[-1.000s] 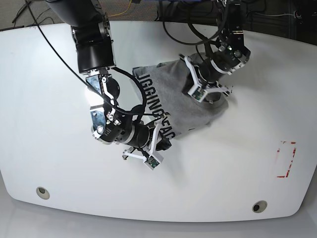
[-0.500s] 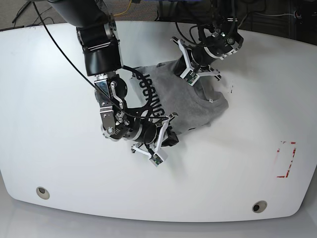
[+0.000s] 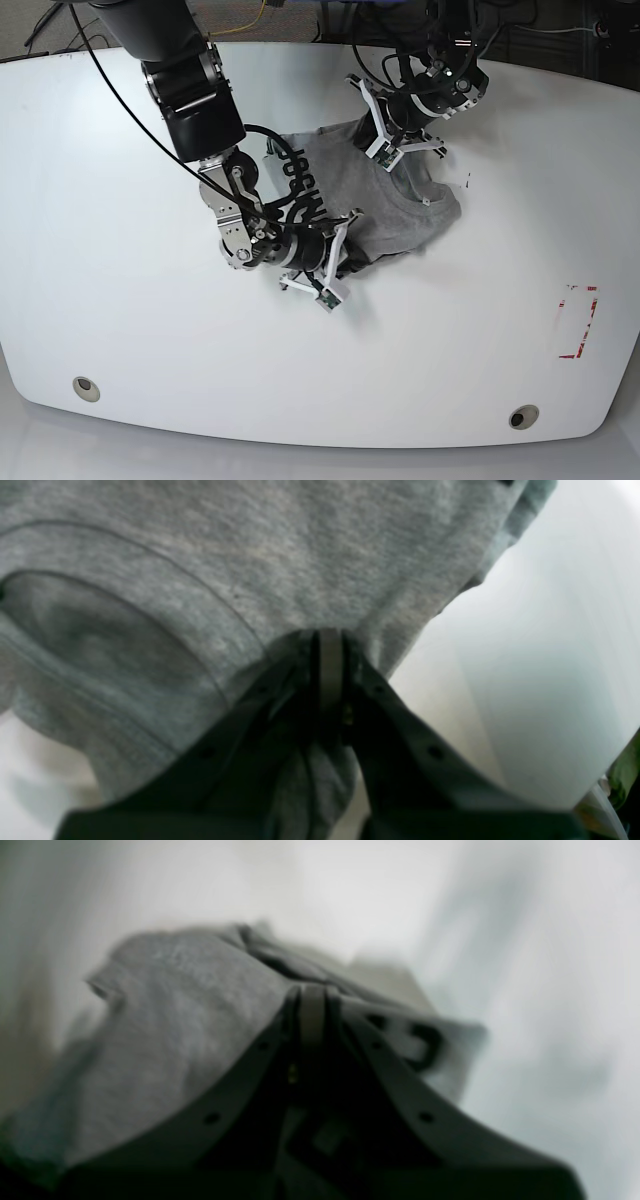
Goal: Layout the t-shirt on the table in an organized manner, then fold the t-shirt properly
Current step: 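Grasp the shirt edges with both grippers and tuck them inward, then pinch the grey shirt sides with both grippers and fold them inward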
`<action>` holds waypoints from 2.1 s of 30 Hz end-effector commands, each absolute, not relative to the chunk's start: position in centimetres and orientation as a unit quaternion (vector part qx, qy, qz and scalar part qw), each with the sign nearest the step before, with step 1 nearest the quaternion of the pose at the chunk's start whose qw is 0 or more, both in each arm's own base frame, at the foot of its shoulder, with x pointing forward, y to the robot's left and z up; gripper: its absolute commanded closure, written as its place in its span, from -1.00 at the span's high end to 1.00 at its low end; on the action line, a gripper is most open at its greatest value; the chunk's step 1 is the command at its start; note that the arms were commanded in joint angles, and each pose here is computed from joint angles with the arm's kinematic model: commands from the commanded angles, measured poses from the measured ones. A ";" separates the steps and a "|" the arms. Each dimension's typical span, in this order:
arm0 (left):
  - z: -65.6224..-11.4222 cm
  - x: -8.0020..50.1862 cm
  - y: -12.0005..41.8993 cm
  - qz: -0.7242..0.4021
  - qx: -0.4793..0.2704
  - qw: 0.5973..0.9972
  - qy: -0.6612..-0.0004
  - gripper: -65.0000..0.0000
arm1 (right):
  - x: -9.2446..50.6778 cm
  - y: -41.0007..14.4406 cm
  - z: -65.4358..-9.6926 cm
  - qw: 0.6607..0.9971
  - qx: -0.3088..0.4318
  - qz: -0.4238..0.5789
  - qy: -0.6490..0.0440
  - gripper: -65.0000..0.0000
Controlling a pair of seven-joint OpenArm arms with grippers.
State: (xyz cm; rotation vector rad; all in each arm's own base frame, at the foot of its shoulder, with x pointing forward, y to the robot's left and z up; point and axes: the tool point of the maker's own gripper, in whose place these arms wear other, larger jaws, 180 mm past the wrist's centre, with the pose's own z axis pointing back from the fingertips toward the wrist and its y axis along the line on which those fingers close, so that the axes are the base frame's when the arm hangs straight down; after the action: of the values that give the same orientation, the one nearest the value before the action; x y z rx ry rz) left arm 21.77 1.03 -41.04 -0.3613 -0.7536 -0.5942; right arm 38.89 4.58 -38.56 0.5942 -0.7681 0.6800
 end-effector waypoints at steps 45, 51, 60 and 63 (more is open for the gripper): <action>-38.1 31.6 7.2 -0.347 -0.080 0.838 -0.413 -1.00 | 32.3 -6.7 -35.9 0.839 0.191 0.294 -0.417 -1.00; -36.2 33.3 7.2 -0.350 -0.071 0.825 -0.437 -1.00 | 33.3 -7.0 -32.0 0.822 0.161 0.313 -0.448 -1.00; -32.3 34.0 5.1 -0.344 -0.073 0.799 -0.487 -1.00 | 35.8 -5.9 -28.2 0.799 0.150 0.324 -0.483 -0.99; -32.1 33.7 4.6 -0.339 -0.075 0.805 -0.481 -1.00 | 36.8 -5.6 -28.4 0.802 0.157 0.316 -0.482 -0.99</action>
State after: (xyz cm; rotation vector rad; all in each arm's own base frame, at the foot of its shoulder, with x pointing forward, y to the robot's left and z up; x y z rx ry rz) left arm 33.37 5.69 -33.72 -0.1340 -0.9796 -0.7279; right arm 35.62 -6.03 -29.73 0.3190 -0.9856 0.6794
